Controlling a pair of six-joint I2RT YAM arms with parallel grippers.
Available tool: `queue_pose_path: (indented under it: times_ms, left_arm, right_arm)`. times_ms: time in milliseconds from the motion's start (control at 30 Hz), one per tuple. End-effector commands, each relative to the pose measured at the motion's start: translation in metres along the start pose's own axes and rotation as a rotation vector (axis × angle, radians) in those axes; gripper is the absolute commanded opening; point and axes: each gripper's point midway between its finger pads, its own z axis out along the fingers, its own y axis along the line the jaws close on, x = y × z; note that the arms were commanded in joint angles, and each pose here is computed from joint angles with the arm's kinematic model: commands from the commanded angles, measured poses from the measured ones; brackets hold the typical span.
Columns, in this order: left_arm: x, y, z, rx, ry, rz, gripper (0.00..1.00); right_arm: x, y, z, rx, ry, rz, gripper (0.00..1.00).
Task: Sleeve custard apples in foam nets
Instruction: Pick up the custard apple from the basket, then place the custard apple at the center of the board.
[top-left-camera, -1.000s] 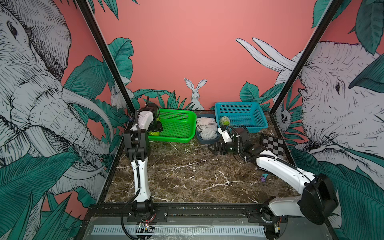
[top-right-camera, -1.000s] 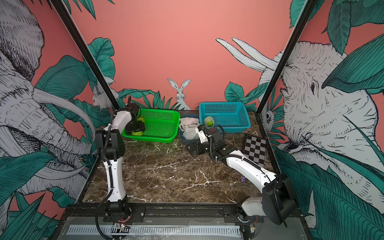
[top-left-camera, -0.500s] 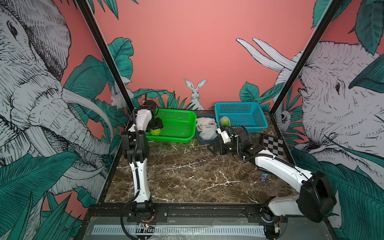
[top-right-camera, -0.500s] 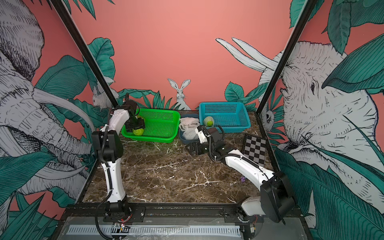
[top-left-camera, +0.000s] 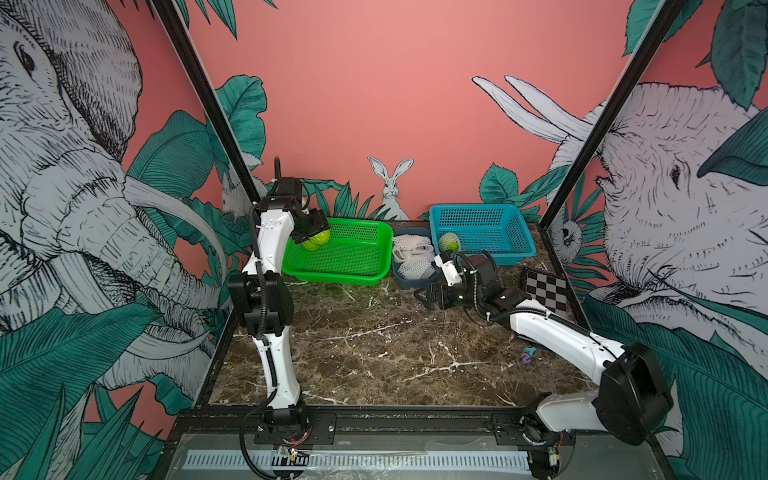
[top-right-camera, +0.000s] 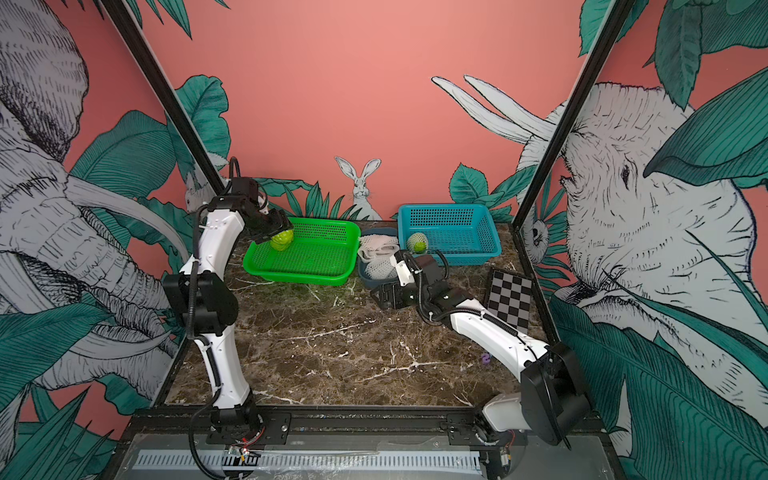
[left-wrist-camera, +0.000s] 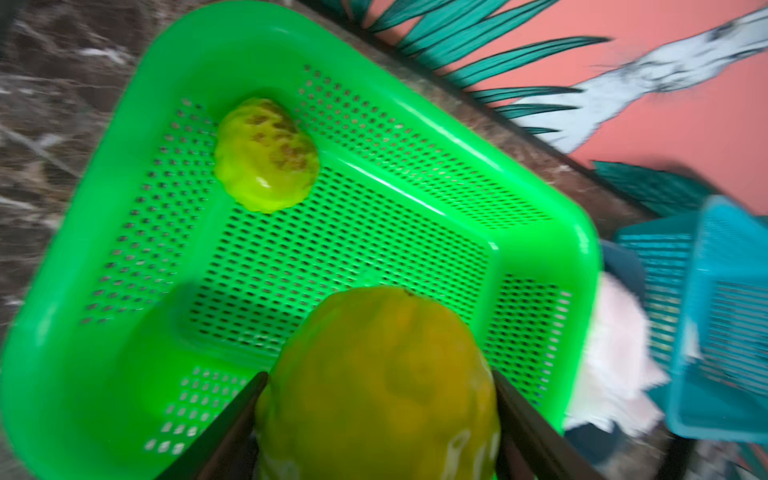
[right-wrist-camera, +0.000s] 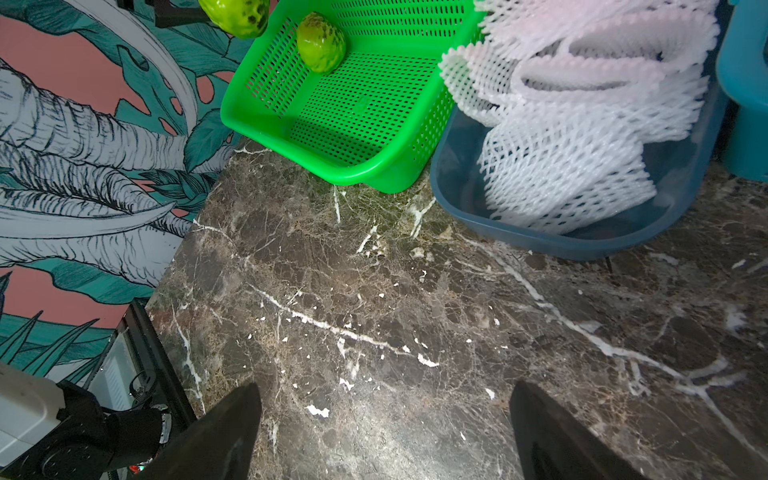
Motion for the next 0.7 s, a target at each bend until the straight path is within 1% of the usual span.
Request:
queue_pose_path:
  times_ms: [0, 100, 167, 267, 400, 567, 667]
  left_arm:
    - [-0.003, -0.04, -0.039, 0.2, -0.044, -0.022, 0.62]
    - [0.006, -0.061, -0.052, 0.341, -0.037, -0.021, 0.62]
    - [0.016, -0.078, -0.063, 0.463, -0.021, -0.012, 0.62]
    - [0.034, -0.091, -0.073, 0.591, 0.014, -0.014, 0.62]
    - [0.068, -0.096, -0.082, 0.706, 0.069, -0.007, 0.61]
    - [0.115, -0.104, -0.101, 0.836, 0.15, 0.07, 0.61]
    - [0.144, -0.101, -0.103, 0.858, 0.199, 0.111, 0.61]
  right_arm:
    - [-0.013, 0.009, -0.004, -0.021, -0.045, -0.023, 0.95]
    - [-0.013, 0.008, -0.006, -0.013, -0.047, -0.031, 0.95]
    - [-0.013, 0.008, -0.008, -0.007, -0.048, -0.035, 0.95]
    - [-0.011, 0.006, -0.01, 0.004, -0.046, -0.043, 0.95]
    - [-0.008, 0.004, -0.012, 0.016, -0.048, -0.05, 0.95]
    - [-0.005, 0.002, -0.015, 0.029, -0.035, -0.067, 0.95]
    - [-0.004, 0.001, -0.017, 0.041, -0.029, -0.079, 0.95]
